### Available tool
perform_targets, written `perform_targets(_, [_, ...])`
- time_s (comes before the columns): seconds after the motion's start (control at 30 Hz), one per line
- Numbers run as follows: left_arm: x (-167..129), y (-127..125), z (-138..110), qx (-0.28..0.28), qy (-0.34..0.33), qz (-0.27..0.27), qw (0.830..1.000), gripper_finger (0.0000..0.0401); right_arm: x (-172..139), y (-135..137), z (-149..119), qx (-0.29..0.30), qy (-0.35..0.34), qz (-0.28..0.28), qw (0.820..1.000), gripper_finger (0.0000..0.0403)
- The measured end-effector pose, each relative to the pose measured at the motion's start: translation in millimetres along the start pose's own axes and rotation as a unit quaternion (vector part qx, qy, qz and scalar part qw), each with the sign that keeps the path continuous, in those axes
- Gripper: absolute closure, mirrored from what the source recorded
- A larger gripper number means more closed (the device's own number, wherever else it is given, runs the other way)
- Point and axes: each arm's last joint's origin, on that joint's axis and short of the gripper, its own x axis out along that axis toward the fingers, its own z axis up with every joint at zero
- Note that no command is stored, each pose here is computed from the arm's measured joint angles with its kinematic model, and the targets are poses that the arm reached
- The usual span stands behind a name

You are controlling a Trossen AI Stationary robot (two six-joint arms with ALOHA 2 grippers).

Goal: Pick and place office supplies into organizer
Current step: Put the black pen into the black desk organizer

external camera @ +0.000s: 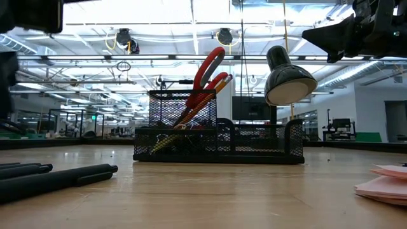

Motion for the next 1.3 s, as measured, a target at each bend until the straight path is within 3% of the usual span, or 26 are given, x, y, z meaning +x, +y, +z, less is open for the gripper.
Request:
perform_targets(0.17, [7.5, 1.6, -5.1, -0.019, 0.026, 0.009, 0.999, 0.0217, 0.0, 0.0, 0.0, 0.0, 0.0, 0.0, 1.0, 0.0403])
perform_targets(0.47, [2.5, -17.2, -1.5, 0.039, -0.014, -0.028, 0.999, 0.0217, 0.0, 0.0, 0.0, 0.0, 0.0, 0.0, 1.0, 0.0403])
perform_targets(0.63, [-2.3, -24.2, -3.7, 0.005, -0.012, -0.031, 0.999, 0.022, 0.0, 0.0, 0.0, 0.0, 0.0, 0.0, 1.0, 0.0403])
perform_targets(0.73, [-0.4, -33.6, -7.0, 0.005, 0.001, -0.016, 1.0, 0.0243, 0.0, 0.1, -0.3, 0.0, 0.001, 0.0, 1.0, 0.0403])
perform_targets(1.0, [-4.9, -77.5, -17.5, 0.031, 0.123, 0.054, 0.99, 0.0331, 0.0, 0.0, 0.0, -0.027, 0.0, 0.0, 1.0, 0.0403])
perform_targets(1.2, [-31.4, -97.7, -27.3, 0.026, 0.107, 0.089, 0.99, 0.0389, 0.0, 0.1, 0.0, -0.039, 0.0, 0.0, 0.999, 0.0403])
perform_targets(1.3, [-37.7, -96.9, -37.8, 0.003, 0.075, 0.101, 0.992, 0.0395, 0.0, 0.2, -0.1, -0.032, 0.0, 0.002, 0.999, 0.0403])
